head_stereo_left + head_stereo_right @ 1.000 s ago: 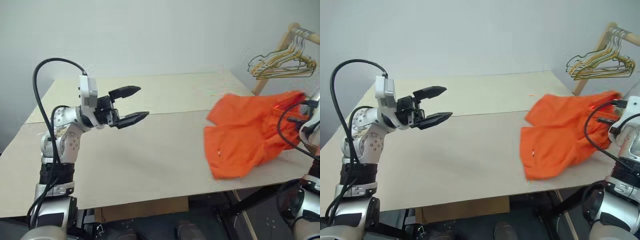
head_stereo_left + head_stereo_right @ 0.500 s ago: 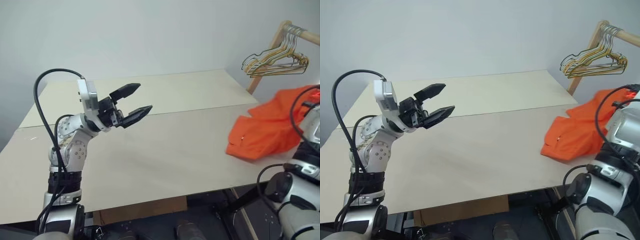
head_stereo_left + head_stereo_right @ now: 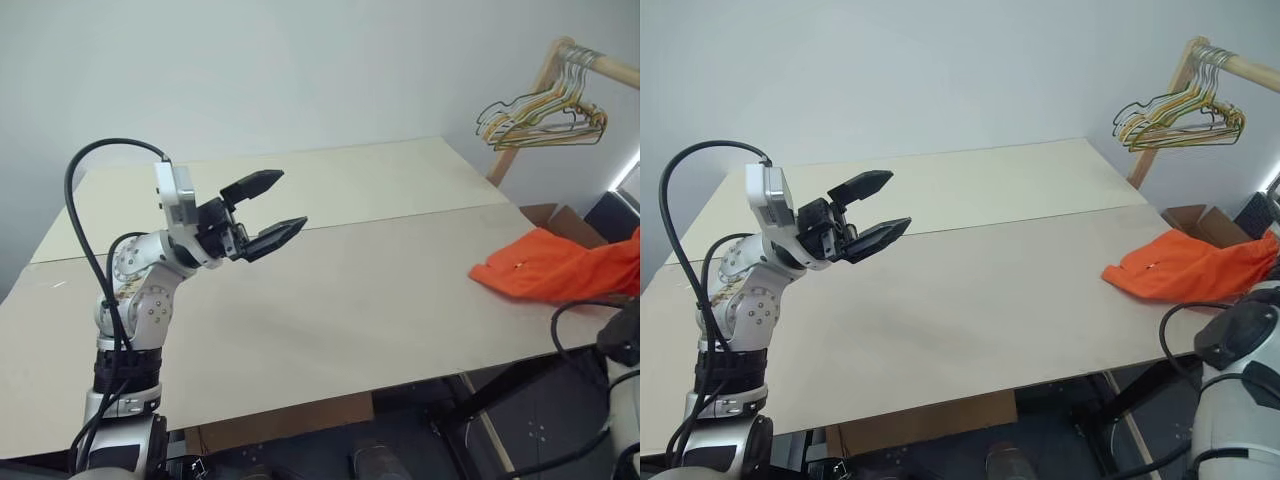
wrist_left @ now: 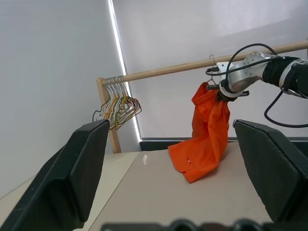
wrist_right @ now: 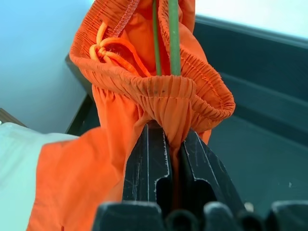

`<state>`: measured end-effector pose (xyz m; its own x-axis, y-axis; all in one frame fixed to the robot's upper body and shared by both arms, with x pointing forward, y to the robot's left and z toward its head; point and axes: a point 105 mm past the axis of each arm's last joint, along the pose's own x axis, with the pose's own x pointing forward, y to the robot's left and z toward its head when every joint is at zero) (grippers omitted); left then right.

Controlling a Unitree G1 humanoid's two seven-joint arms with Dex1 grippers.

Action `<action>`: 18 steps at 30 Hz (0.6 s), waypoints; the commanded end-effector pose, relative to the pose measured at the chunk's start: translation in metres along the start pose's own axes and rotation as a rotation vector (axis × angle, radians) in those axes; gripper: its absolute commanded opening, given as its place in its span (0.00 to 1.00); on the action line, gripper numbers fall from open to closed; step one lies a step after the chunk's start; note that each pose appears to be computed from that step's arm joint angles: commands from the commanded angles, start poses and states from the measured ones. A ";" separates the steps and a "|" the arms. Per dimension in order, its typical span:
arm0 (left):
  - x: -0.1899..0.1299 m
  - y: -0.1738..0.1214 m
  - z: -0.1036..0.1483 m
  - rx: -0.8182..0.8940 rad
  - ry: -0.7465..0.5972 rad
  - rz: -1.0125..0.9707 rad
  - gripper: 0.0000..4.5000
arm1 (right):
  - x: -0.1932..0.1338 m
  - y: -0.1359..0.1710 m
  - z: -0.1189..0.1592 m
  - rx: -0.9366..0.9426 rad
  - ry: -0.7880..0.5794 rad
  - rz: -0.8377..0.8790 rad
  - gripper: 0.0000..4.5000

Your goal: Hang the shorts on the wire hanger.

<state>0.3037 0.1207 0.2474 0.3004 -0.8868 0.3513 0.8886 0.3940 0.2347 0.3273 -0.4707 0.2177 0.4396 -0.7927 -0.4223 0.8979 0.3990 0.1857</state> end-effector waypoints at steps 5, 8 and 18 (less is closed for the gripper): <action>0.010 -0.005 0.007 0.036 -0.010 -0.064 0.99 | 0.002 -0.001 0.007 0.144 0.020 0.011 0.00; 0.010 -0.006 0.009 0.035 -0.023 -0.067 0.99 | 0.004 -0.001 -0.002 0.144 0.059 0.003 0.00; 0.008 -0.019 0.017 0.005 -0.098 -0.138 1.00 | 0.001 0.001 0.002 -0.061 -0.044 -0.053 0.20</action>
<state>0.2891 0.1089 0.2513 0.1694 -0.9097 0.3792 0.9254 0.2792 0.2563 0.3281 -0.4703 0.2029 0.3887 -0.8008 -0.4557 0.9193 0.3705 0.1329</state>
